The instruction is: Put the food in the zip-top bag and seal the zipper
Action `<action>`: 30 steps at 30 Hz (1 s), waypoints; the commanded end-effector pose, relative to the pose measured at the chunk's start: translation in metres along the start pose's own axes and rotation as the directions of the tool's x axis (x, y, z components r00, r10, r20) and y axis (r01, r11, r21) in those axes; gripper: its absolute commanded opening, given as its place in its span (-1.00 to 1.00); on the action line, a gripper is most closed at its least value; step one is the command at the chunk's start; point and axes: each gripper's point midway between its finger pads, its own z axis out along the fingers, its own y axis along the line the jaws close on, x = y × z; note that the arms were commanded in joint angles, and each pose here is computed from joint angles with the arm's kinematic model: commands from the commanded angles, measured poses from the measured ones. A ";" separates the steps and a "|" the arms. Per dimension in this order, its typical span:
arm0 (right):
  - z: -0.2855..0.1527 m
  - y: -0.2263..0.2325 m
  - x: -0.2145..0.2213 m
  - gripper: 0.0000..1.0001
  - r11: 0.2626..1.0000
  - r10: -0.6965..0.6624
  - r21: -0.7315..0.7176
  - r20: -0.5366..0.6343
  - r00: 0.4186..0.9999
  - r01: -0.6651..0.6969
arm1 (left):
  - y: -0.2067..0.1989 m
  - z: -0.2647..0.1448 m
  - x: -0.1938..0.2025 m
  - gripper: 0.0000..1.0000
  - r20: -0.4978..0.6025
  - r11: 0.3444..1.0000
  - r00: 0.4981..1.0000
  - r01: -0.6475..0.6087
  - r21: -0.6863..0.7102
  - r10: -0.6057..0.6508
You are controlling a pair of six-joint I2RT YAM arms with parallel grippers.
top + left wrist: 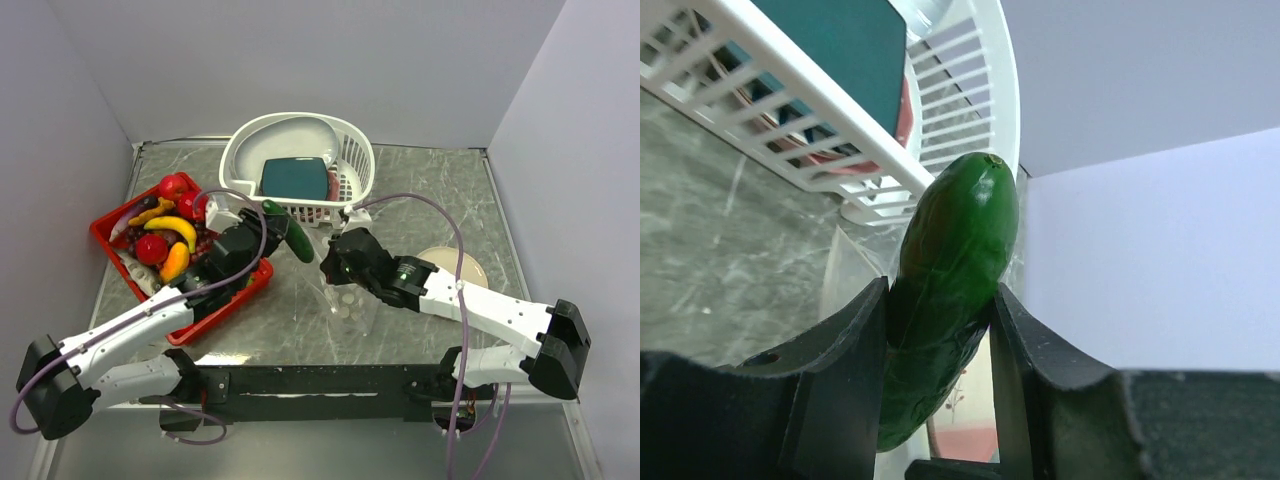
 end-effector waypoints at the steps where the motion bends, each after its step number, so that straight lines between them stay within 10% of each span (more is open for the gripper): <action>1: -0.018 0.013 -0.034 -1.00 0.998 0.060 -0.030 0.103 0.993 -0.057 | -0.023 0.001 0.007 -0.98 0.015 0.996 0.998 0.064 0.068 -0.065; 22: -0.026 -0.002 -0.080 -1.00 0.994 0.024 0.095 0.274 0.961 -0.052 | -0.006 -0.021 0.109 -0.92 -0.410 0.994 0.906 -0.111 0.013 0.107; 26: -0.029 -0.001 -0.080 -1.00 0.995 0.032 0.080 0.272 0.962 -0.056 | -0.014 -0.023 0.109 0.48 -0.425 0.990 0.895 -0.134 0.034 0.136; 30: -0.031 -0.005 -0.076 -1.00 0.995 0.032 0.084 0.264 0.964 -0.056 | -0.026 -0.025 0.103 0.78 -0.420 0.984 0.890 -0.169 0.061 0.179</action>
